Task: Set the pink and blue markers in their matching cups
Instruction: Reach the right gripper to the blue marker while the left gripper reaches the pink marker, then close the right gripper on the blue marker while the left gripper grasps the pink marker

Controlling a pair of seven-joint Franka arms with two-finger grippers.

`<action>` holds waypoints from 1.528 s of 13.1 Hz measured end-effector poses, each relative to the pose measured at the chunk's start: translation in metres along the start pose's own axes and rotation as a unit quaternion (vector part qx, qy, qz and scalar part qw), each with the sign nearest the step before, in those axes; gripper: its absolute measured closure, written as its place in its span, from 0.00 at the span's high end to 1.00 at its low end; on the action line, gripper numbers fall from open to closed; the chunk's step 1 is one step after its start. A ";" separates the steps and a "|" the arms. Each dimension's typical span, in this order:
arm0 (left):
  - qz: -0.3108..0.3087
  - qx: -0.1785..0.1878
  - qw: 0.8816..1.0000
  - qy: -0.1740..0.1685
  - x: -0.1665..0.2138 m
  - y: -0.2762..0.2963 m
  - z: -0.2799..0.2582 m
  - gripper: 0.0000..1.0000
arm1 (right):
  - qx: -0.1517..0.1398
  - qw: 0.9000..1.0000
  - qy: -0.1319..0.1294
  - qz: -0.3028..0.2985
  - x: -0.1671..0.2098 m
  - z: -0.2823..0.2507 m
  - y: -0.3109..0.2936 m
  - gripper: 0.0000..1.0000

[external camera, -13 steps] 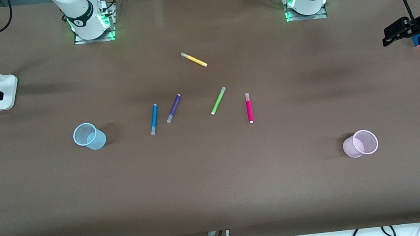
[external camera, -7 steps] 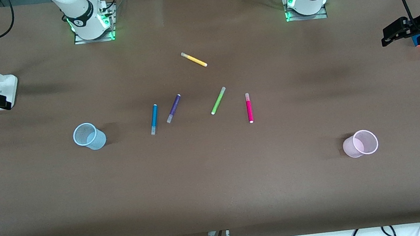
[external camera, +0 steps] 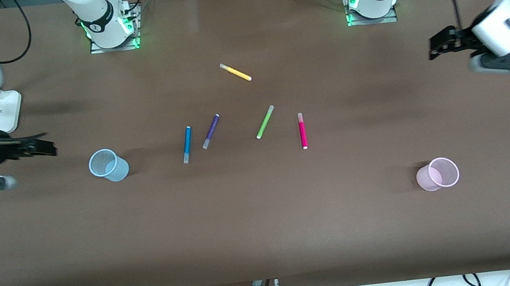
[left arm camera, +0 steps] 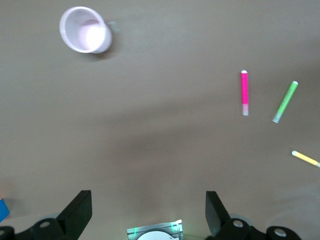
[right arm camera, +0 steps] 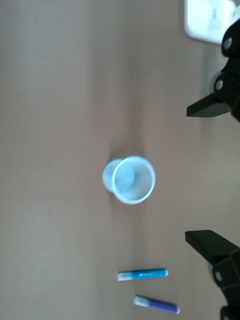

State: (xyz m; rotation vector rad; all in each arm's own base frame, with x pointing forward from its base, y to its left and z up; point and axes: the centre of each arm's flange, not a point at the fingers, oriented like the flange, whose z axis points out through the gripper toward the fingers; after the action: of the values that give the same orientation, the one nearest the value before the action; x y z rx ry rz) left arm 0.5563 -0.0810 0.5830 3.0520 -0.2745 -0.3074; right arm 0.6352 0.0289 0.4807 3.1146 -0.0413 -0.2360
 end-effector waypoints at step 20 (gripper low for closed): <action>-0.011 -0.042 0.998 -0.036 0.088 0.192 0.274 1.00 | -0.011 0.993 0.008 0.120 0.002 0.292 -0.263 1.00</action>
State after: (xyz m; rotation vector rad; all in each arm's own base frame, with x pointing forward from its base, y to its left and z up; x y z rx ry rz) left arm 0.5526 -0.2977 0.3129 2.9662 -0.2269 -0.4208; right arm 0.5999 0.2875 0.1864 3.0505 -0.4058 -0.2030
